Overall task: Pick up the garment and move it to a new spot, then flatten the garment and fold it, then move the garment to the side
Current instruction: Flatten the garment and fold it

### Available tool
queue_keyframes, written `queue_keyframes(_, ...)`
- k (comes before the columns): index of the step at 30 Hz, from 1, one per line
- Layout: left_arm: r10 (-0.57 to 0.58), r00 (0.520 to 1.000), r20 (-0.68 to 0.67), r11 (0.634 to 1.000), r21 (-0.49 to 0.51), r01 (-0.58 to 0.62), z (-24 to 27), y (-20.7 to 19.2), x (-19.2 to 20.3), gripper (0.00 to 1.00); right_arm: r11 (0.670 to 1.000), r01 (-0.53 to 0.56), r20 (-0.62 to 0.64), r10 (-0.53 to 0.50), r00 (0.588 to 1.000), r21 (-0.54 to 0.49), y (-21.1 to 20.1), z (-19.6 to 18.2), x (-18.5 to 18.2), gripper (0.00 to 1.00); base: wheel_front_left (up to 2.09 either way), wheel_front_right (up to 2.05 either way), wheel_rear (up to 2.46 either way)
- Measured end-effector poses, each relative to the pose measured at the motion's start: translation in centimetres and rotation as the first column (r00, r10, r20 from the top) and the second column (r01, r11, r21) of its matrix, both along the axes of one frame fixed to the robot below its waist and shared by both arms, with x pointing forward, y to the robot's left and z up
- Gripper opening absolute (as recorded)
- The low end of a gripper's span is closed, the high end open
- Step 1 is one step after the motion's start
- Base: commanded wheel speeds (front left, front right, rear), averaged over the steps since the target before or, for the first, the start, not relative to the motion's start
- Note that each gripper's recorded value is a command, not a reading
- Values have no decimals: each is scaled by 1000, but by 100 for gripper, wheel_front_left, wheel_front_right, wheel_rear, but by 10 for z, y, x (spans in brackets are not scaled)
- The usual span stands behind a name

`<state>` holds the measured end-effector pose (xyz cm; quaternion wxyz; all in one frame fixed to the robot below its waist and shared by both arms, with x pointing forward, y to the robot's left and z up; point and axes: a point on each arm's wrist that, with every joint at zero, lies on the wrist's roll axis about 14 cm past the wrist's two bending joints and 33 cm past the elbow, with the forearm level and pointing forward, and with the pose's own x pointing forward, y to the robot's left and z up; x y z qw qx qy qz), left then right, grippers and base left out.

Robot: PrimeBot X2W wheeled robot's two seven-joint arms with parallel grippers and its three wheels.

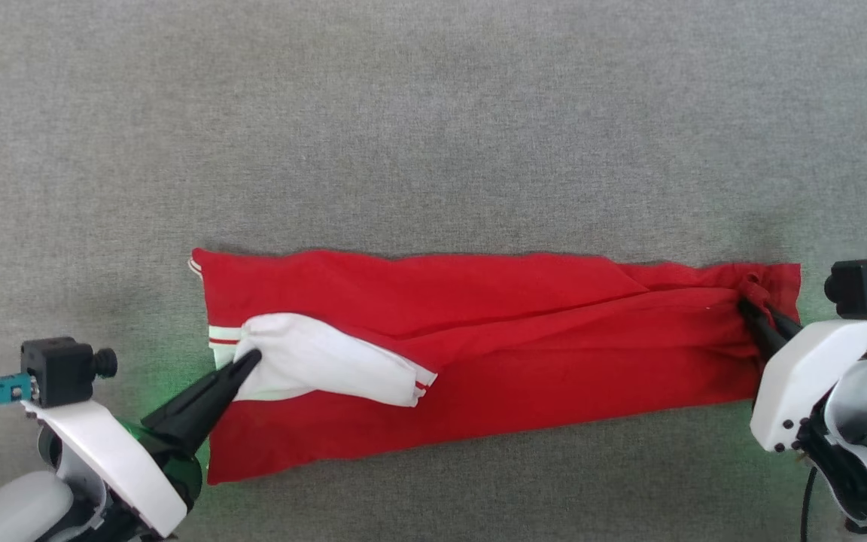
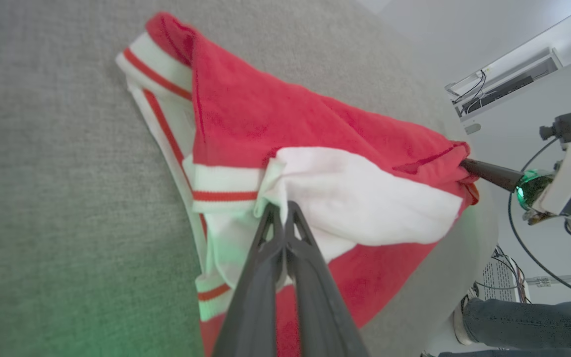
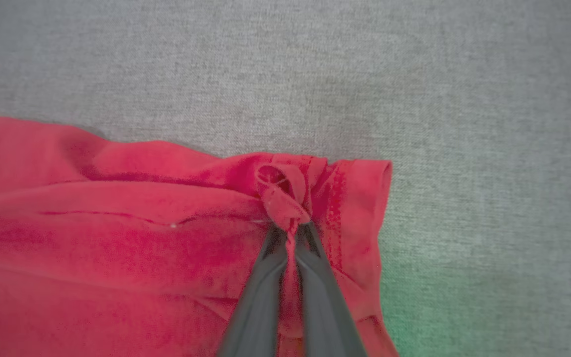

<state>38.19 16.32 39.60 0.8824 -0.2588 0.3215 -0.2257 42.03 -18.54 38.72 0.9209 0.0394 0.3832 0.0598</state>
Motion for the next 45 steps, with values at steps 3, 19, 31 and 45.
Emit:
queue_keyframes(3, 6, 999, 48, 1000, 8, -6, 8, 1, 7, 100, 1000, 20, 15, -20, 1000, 12, -4, 6, 0, 100, 0, 0, 0)
queue_keyframes(19, 255, 928, 272, 951, 101, -291, 24, 51, -6, 100, 995, 72, -126, -64, 990, 62, -17, -4, -15, 100, 0, 0, 0)
queue_keyframes(31, 293, 799, 526, 846, 247, -473, 59, 88, -16, 100, 994, 64, -203, -44, 978, 93, -6, -14, -15, 86, 0, 0, 0)
queue_keyframes(45, 242, 773, 587, 833, 283, -475, 70, 83, -9, 100, 977, 166, -153, -146, 977, 132, -23, -6, -6, 0, 0, 0, 0)
